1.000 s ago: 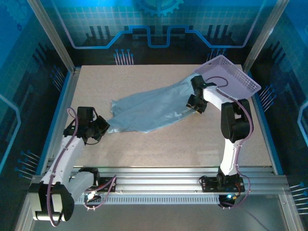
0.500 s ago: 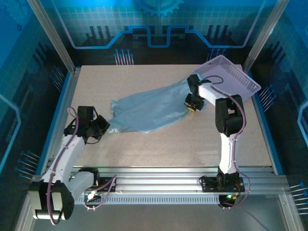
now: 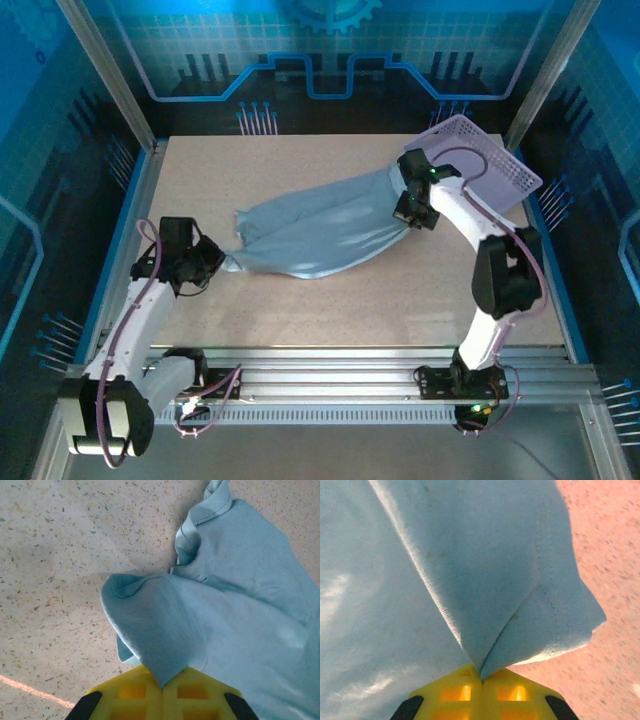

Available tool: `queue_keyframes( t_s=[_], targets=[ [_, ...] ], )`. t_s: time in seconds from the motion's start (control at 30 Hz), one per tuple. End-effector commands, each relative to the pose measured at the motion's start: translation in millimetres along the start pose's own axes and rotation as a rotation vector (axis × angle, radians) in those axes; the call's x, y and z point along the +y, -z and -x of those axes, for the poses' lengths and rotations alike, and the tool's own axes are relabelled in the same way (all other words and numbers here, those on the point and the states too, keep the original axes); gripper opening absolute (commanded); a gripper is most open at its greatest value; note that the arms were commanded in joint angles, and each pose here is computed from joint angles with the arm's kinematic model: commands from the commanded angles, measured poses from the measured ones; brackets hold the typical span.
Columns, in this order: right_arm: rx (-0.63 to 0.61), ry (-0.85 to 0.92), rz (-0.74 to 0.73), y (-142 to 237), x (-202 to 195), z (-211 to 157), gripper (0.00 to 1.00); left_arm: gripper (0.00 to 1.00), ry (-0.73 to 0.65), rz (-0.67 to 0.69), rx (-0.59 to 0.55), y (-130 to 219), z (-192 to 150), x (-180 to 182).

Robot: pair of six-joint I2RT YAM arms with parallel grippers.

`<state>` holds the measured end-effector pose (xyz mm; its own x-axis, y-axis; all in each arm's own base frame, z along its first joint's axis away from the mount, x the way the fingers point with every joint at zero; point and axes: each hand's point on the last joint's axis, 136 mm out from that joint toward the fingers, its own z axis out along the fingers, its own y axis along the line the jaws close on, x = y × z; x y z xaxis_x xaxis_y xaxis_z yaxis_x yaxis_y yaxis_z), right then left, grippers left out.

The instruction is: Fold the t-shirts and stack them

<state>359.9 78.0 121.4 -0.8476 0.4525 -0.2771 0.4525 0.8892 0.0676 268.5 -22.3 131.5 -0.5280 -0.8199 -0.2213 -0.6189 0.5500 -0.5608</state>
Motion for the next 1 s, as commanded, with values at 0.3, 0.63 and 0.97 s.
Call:
queue_keyframes(
  t_s=[0.3,0.63,0.97],
  targets=[
    [0.114,0.176,-0.022,55,-45,-64,0.0,0.0,-0.019,0.001,-0.073,18,10,-3],
    [0.157,0.212,-0.005,-42,60,30,0.17,0.0,-0.017,0.026,-0.071,-4,29,-16],
    [0.085,0.121,-0.015,-27,38,41,0.6,0.0,-0.021,0.05,-0.037,-16,30,-19]
  ],
)
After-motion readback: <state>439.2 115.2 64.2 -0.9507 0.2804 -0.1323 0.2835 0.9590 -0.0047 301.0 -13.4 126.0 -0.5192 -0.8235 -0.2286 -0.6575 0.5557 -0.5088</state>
